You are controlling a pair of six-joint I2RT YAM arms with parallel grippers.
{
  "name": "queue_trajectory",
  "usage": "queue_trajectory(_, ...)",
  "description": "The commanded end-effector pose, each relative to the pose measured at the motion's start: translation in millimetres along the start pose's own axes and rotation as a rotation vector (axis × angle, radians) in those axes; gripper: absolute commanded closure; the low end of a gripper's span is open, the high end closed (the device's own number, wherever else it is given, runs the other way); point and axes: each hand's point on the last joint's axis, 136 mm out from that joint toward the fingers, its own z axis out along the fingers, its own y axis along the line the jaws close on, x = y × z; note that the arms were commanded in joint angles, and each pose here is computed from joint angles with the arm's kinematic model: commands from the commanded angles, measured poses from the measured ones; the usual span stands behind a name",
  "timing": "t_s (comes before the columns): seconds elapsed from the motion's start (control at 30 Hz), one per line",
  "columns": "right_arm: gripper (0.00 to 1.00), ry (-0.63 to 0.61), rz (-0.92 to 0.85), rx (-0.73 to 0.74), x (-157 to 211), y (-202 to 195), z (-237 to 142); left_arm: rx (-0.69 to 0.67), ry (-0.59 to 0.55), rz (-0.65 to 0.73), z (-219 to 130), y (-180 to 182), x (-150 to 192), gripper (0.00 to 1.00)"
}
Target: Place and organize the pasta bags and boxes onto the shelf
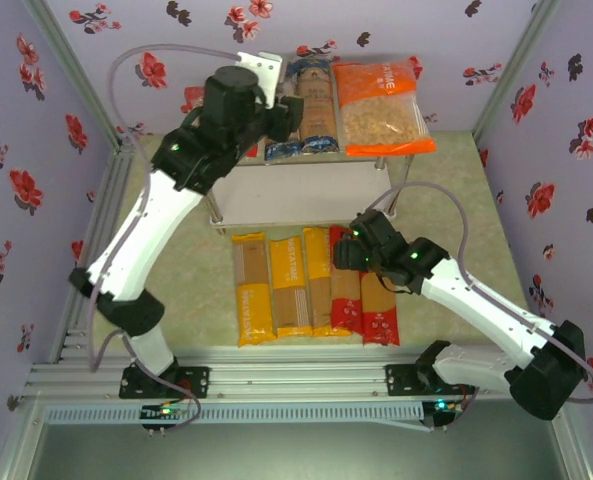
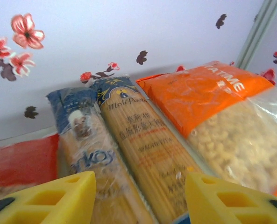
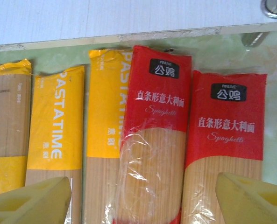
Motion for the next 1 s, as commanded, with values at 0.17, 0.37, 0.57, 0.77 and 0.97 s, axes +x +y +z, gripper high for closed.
queue_trajectory(0.17, 0.14, 0.0, 0.04, 0.125, 16, -43, -13, 0.106, 0.138, 0.099, -99, -26, 70, 0.4)
queue_trajectory(0.37, 0.14, 0.036, 0.108, 0.151, 43, -61, -10, 0.17, 0.304, -0.067, -132, -41, 185, 0.38)
queue_trajectory(0.57, 0.15, 0.082, 0.165, 0.19, 68, -75, -5, 0.014, 0.5, -0.144, -122, -19, 314, 0.38)
queue_trajectory(0.77, 0.16, 0.113, 0.216, 0.19, 88, -82, 1, -0.06, 0.53, -0.296, -109, 5, 375, 0.28)
queue_trajectory(0.97, 0.16, 0.174, 0.234, 0.236, 110, -93, 10, -0.008, 0.516, -0.541, -104, 22, 398, 0.29)
